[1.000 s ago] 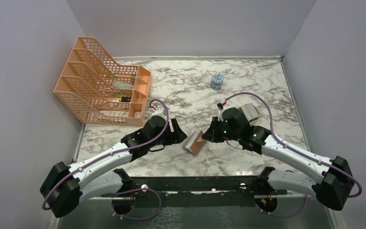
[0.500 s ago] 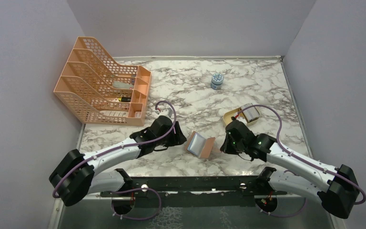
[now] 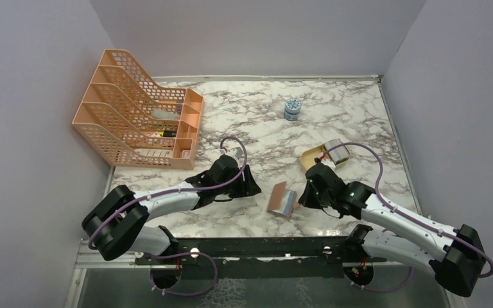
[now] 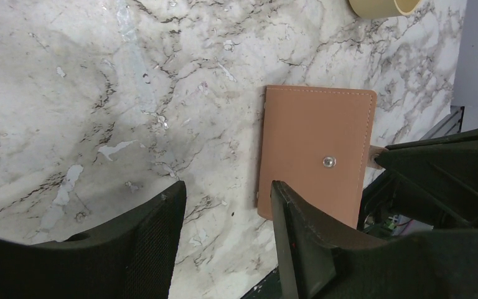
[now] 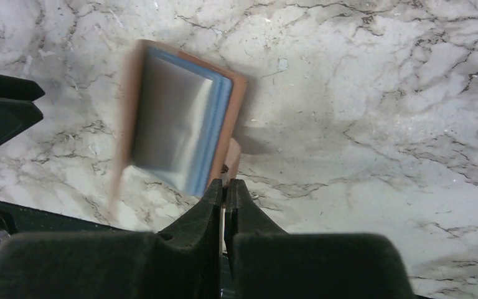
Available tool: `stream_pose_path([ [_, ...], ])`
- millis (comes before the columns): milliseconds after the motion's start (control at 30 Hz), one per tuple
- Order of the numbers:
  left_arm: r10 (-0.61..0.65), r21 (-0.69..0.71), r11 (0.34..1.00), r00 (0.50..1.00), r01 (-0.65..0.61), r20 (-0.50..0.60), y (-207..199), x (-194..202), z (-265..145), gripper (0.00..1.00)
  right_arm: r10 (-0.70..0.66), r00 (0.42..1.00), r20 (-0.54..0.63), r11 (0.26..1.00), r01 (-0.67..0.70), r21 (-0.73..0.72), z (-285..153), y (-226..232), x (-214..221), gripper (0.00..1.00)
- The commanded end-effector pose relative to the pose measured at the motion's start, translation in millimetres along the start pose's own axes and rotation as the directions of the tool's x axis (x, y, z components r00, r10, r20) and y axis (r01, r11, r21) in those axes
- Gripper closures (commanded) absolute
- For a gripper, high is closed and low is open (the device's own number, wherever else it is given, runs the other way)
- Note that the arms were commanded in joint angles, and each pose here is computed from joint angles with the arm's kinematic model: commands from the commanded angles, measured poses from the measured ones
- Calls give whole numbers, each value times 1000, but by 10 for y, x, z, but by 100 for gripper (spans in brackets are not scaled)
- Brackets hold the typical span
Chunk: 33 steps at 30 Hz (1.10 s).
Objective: Put the credit cards into the card holder
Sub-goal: Open the card holder at the center of the board.
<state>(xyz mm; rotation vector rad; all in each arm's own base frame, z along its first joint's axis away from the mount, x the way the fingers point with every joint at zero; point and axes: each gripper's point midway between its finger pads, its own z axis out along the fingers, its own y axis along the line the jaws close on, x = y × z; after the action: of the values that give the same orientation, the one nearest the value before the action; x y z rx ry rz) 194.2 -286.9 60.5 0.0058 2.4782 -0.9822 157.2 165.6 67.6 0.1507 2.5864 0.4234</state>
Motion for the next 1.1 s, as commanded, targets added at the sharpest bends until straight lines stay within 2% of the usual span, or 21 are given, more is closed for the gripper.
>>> stream_pose_path([
  [0, -5, 61, 998, 1000, 5, -1, -140, -22, -1, 46, -27, 995, 92, 994, 37, -104, -97, 254, -245, 99],
  [200, 9, 19, 1000, 999, -10, 54, -145, -163, -113, 44, -104, 986, 130, 922, 145, -359, -251, 841, -379, 99],
  [300, 3, 25, 1000, 996, -5, 85, -153, -202, -178, 40, -120, 986, 117, 893, 158, -421, -262, 1007, -373, 99],
  [533, -2, 21, 1000, 995, 0, 104, -120, -203, -247, 35, -111, 989, 101, 881, 145, -450, -246, 1111, -382, 99],
  [733, -7, 24, 1000, 996, 5, 88, -109, -165, -203, 34, -101, 990, 98, 884, 135, -447, -262, 1087, -372, 99],
  [933, -18, 27, 999, 997, 16, 79, -101, -143, -168, 34, -87, 990, 113, 857, 132, -497, -361, 1194, -416, 99],
  [1067, -25, 28, 999, 997, 23, 68, -86, -111, -158, 35, -90, 992, 85, 860, 121, -495, -309, 1196, -367, 99],
])
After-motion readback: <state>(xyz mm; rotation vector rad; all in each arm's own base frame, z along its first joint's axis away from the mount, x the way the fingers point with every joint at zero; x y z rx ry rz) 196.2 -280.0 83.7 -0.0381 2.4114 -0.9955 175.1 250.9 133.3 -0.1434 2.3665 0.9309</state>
